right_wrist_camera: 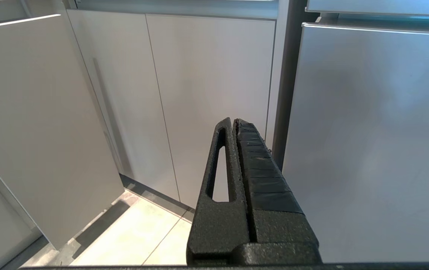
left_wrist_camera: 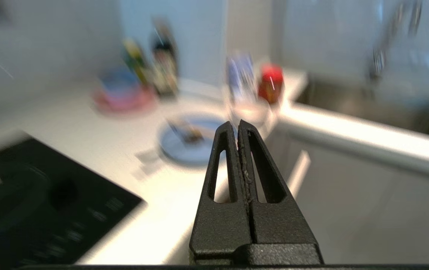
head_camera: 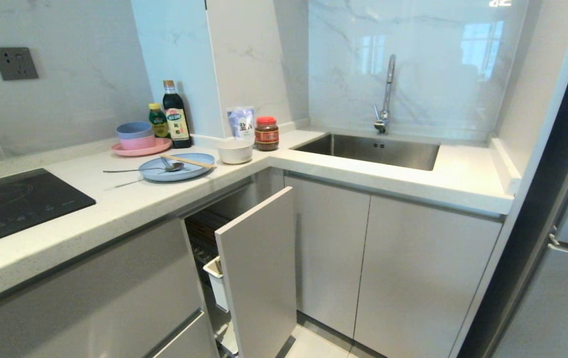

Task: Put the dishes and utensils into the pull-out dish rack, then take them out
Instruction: Open the cupboard

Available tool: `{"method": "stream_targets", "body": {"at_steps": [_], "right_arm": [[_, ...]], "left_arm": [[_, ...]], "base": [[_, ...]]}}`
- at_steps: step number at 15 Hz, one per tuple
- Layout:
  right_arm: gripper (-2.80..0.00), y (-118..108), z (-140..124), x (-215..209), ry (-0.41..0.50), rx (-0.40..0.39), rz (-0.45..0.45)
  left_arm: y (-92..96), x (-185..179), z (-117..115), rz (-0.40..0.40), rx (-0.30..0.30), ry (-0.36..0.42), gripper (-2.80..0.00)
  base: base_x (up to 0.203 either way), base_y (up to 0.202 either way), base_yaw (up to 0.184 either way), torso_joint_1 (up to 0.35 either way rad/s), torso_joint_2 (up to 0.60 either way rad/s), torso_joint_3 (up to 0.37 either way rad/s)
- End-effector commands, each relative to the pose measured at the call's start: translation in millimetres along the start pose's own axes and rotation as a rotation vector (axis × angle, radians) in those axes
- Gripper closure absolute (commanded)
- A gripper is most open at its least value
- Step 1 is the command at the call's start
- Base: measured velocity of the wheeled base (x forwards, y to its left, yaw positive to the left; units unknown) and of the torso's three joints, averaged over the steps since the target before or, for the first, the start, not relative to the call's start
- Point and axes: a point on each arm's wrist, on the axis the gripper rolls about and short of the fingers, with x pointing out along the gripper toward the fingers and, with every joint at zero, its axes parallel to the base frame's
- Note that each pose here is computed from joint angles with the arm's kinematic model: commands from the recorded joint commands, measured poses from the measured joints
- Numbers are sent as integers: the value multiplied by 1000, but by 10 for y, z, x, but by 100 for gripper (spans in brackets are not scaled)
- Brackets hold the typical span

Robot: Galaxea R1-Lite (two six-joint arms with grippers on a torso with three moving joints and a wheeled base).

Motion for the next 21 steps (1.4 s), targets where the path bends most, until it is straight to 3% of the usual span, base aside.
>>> {"method": "stream_targets", "body": {"at_steps": [1,4,8,16,21], "right_arm": [[0,0,-5,-2,-3,0,0],[0,-1,-5,-2,-3,0,1],[0,0,-5,-2,-3,0,0],[0,0,-4,-2,-3,0,1],[0,0,-5,-2,-3,0,1]], "left_arm": [[-146,759,-252,-78,-22,271,0],[-405,1262,-496,-163,-52,502,0],[-661,1789,-878,-185,-79,665,0],[-996,2577,-1678,-116,-103,856,0],[-1072,2865,-2077,-70,-99,883,0]], "base": [[0,0,0,0,0,0],[0,0,0,0,0,0],[0,0,0,0,0,0],[0,0,0,0,0,0],[0,0,0,0,0,0]]}}
